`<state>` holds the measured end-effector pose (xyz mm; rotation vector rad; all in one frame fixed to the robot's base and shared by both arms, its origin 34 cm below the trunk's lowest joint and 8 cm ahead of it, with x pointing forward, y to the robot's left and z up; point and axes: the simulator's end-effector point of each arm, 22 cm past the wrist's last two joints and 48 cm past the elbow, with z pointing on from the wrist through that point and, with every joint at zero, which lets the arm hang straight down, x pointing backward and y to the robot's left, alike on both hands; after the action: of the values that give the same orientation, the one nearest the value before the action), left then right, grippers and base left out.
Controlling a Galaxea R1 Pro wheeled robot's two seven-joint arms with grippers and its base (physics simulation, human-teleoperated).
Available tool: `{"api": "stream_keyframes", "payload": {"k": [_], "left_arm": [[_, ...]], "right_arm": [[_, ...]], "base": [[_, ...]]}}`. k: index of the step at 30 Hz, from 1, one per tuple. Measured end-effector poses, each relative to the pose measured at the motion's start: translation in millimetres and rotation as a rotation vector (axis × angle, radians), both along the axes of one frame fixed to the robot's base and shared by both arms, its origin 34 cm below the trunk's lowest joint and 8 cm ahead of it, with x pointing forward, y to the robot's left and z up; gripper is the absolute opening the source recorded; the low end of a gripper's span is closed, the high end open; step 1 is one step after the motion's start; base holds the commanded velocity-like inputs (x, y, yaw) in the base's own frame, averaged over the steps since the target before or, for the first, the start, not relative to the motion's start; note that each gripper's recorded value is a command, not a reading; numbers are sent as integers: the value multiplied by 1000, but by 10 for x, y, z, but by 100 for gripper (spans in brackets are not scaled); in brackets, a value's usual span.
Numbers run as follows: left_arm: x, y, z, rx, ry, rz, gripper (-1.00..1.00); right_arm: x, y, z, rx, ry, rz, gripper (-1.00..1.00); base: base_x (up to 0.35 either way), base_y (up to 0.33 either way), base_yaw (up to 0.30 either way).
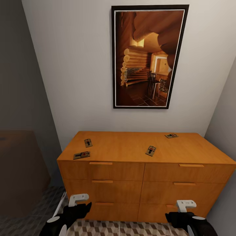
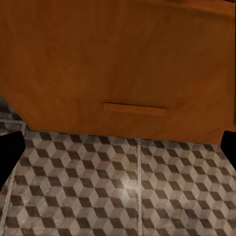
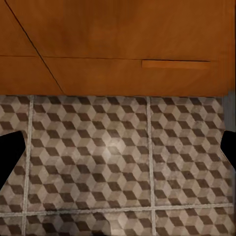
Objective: Take the four mousetraps from the cabinet in the bathroom and place them on the bathroom floor. Make sure all four end up on the same floor surface, and ensure that at least two of them are either under or directly next to the same bathroom sink.
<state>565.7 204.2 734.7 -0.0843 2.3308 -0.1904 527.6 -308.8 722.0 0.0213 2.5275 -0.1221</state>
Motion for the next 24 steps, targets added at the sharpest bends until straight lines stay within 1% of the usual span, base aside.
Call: {"api": "stream_keyframes", "payload": {"k": [4, 8, 9, 18, 19, 22, 24], "left_arm": [[56, -41, 79, -1, -14, -10, 100], [133, -163, 179, -8, -32, -34, 100], [133, -163, 180, -7, -32, -34, 100], [258, -694, 407, -54, -41, -109, 100], [259, -695, 408, -54, -41, -109, 100], [330, -838, 516, -65, -50, -130, 100], [387, -916, 598, -70, -59, -143, 100]], "right_arm": [[55, -45, 74, -8, -7, -3, 100], [166, -89, 187, -11, -16, -12, 100], [167, -89, 188, -11, -16, -12, 100], [428, -257, 460, -8, -37, -58, 100], [429, -256, 460, -7, -37, -58, 100], [515, -291, 554, -5, -42, -68, 100], [602, -324, 647, -7, -62, -73, 100]], "base": [[0, 0, 0], [0, 0, 0], [0, 0, 0], [0, 0, 0], [0, 0, 0], [0, 0, 0], [0, 0, 0]]}}
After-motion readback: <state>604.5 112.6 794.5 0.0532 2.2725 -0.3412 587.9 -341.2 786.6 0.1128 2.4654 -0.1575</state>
